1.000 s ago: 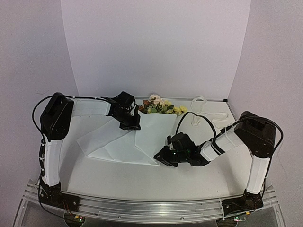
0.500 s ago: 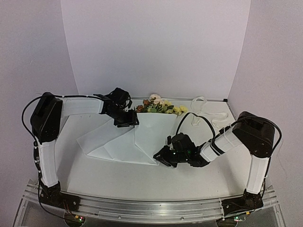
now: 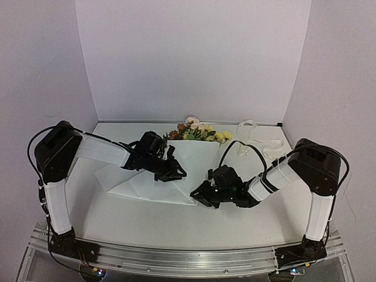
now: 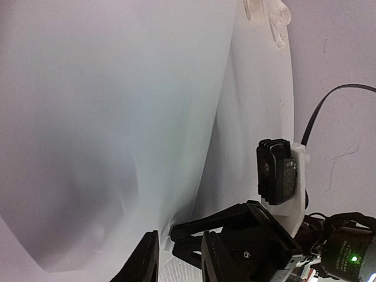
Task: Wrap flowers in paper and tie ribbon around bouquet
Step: Press the fold line of the 2/3-folded wrapping paper.
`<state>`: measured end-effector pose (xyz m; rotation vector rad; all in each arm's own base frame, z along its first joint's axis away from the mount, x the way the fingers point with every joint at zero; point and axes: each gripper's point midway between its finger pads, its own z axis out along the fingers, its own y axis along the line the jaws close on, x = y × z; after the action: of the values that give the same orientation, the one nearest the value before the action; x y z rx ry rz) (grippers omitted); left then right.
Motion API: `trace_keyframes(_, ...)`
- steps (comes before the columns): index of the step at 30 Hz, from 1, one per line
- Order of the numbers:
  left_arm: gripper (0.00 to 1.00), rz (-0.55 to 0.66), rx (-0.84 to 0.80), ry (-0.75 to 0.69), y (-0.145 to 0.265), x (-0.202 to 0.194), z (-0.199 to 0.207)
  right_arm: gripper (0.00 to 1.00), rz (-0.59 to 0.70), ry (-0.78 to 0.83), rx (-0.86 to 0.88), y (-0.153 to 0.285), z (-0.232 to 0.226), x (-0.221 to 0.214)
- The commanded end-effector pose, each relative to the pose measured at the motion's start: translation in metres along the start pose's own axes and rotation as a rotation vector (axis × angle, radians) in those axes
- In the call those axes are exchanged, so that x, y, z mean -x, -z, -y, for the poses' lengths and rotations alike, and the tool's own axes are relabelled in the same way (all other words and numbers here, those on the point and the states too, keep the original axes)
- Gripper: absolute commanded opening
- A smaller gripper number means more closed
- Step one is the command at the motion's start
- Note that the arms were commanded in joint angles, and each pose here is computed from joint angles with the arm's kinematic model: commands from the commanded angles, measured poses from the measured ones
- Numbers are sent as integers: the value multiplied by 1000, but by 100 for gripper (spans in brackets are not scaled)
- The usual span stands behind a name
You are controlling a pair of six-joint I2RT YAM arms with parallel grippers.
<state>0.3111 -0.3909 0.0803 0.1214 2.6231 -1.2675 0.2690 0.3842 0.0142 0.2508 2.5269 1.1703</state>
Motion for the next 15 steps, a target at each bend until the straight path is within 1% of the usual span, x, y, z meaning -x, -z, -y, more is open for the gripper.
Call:
trace_keyframes(1,25,-6,-162,29,-10,1,29,20,0,-22,-44,1,15,-2)
trace_keyframes(4,23,-31,-96,84,-20,-9,5,21,5,-28,-39,4,13,-1)
trace_keyframes(8,21,-75,37,155,-31,-27,-36,21,10,-45,-28,5,10,3)
trace_keyframes(11,18,-106,101,175,-35,-37,-56,21,15,-78,-13,5,10,9)
trace_keyframes(15,18,-132,169,178,-36,-46,-75,21,23,-119,7,6,12,18)
